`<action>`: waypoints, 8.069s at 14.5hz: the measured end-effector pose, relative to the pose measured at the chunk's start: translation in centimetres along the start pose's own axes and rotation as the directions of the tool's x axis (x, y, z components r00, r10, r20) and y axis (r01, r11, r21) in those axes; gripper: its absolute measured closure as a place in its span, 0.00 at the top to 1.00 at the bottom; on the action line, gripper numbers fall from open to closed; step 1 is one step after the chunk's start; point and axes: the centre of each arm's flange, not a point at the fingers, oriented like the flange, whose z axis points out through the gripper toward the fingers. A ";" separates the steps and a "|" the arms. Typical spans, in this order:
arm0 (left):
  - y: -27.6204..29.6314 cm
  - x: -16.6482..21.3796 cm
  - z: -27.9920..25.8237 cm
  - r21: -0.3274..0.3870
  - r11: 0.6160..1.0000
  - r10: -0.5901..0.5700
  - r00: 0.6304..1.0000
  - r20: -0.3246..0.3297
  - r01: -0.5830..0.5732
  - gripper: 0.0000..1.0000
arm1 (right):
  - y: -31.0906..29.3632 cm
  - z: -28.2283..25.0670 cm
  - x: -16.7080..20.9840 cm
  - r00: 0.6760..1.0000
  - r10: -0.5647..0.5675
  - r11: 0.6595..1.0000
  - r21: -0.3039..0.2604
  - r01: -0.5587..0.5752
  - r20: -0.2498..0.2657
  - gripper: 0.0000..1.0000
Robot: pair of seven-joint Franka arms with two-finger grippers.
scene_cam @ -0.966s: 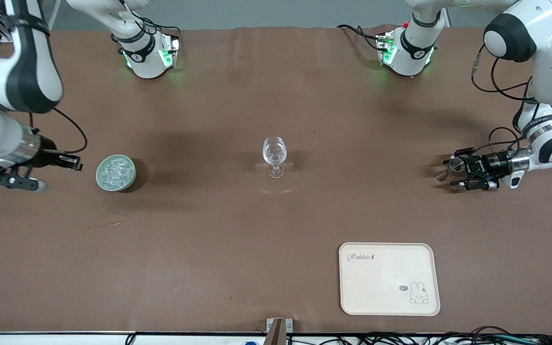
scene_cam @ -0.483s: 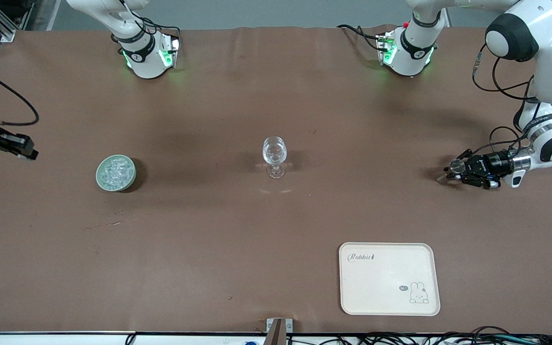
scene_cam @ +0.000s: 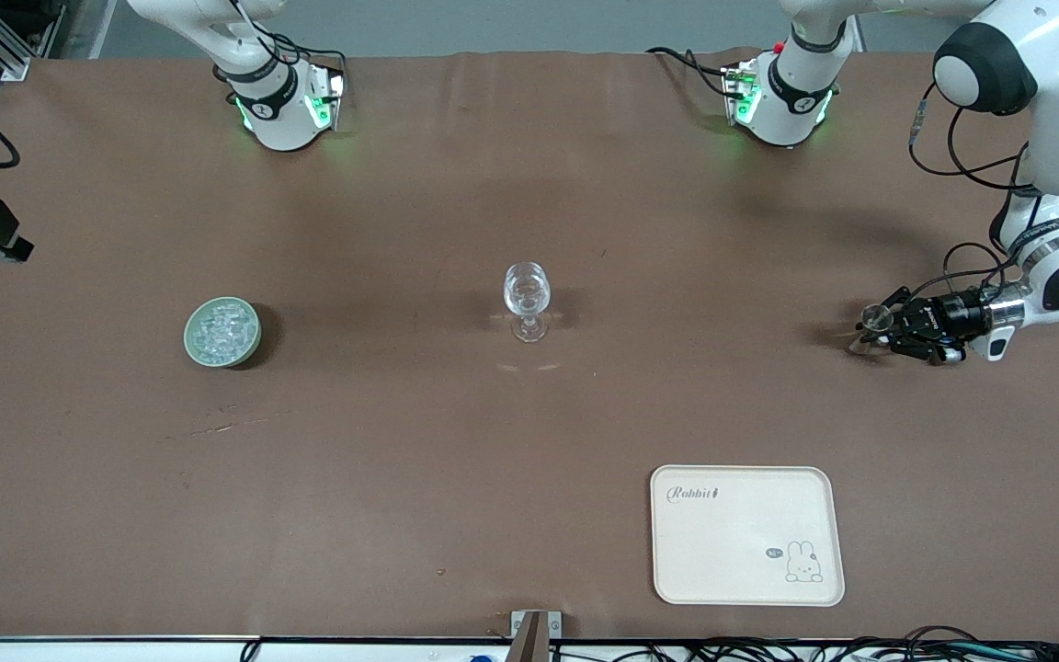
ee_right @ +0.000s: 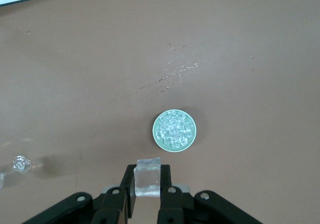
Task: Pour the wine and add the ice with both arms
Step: 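Raise the metal jigger with the left gripper, then carry the jigger with the left gripper over the wine glass, then tilt the jigger over the glass rim with the left gripper to pour, then move the jigger toward the tray while the right gripper brings ice to the glass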
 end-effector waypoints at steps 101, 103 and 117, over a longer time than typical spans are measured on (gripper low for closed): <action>0.8 -33.2 53.3 0.466 0.882 0.152 0.898 -0.414 0.065 0.22 | 0.3 1.5 -0.4 0.998 0.001 1.000 -0.008 -0.001 0.069 0.23; 1.0 -33.3 53.2 0.458 0.886 0.142 0.902 -0.407 0.068 0.22 | 0.3 1.5 -0.4 0.998 0.001 1.000 -0.008 -0.001 0.069 0.23; 8.1 -31.9 39.7 0.458 0.888 0.054 0.979 -0.197 0.043 0.22 | -7.0 1.8 -2.1 0.992 0.095 0.995 -0.024 -0.093 0.081 0.23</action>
